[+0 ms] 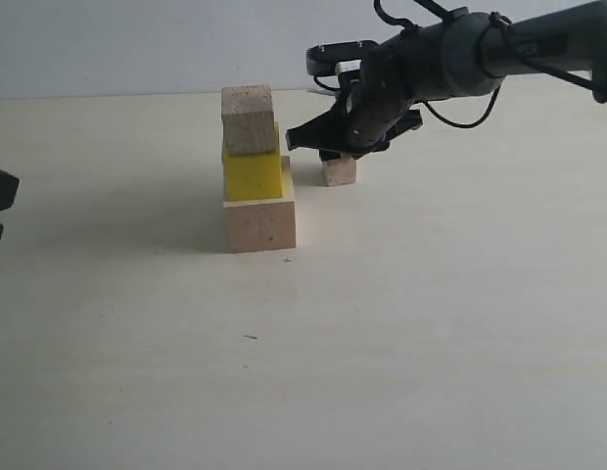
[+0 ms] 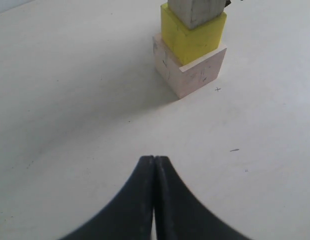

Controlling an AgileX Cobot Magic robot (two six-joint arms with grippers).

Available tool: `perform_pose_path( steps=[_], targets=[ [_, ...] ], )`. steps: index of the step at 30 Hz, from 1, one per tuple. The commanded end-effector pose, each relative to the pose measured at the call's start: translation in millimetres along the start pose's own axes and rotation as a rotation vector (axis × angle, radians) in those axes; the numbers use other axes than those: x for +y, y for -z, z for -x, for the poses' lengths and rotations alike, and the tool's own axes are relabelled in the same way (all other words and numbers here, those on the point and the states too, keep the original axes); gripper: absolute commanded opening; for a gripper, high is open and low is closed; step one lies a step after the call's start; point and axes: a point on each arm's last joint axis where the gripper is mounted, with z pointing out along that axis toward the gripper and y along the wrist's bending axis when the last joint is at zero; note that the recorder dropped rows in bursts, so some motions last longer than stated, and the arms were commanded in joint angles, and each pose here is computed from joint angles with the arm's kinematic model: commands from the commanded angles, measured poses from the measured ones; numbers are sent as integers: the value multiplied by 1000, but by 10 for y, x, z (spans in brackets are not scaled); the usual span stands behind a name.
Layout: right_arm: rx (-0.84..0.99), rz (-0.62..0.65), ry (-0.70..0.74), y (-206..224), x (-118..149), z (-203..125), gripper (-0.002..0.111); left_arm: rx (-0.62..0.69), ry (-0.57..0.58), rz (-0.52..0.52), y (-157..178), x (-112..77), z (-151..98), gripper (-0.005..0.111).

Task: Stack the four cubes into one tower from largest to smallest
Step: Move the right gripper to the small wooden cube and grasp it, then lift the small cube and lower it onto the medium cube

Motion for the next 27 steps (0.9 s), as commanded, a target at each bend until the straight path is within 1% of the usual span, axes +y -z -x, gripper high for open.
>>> perform_pose_path(
  steps=[1,7,12,21,24,27],
  targets=[
    [32,-32,11,195,-50,66,0,-13,-6,-2,6,-3,5,1],
    [50,-66,18,552,-86,175,0,-13,-6,-2,6,-3,5,1],
    [87,-94,-39,855,-123,190,0,-10,-6,-2,6,-3,2,1],
    [-7,-46,-121,1666,-117,55,0,-6,4,-9,6,-9,-2,1],
    [-57,-13,-109,1994,-8,54,0,-5,8,-12,6,-12,-2,1],
    [-100,33,-71,2295,181,57,0,-5,9,-13,6,-13,-2,1]
  ],
)
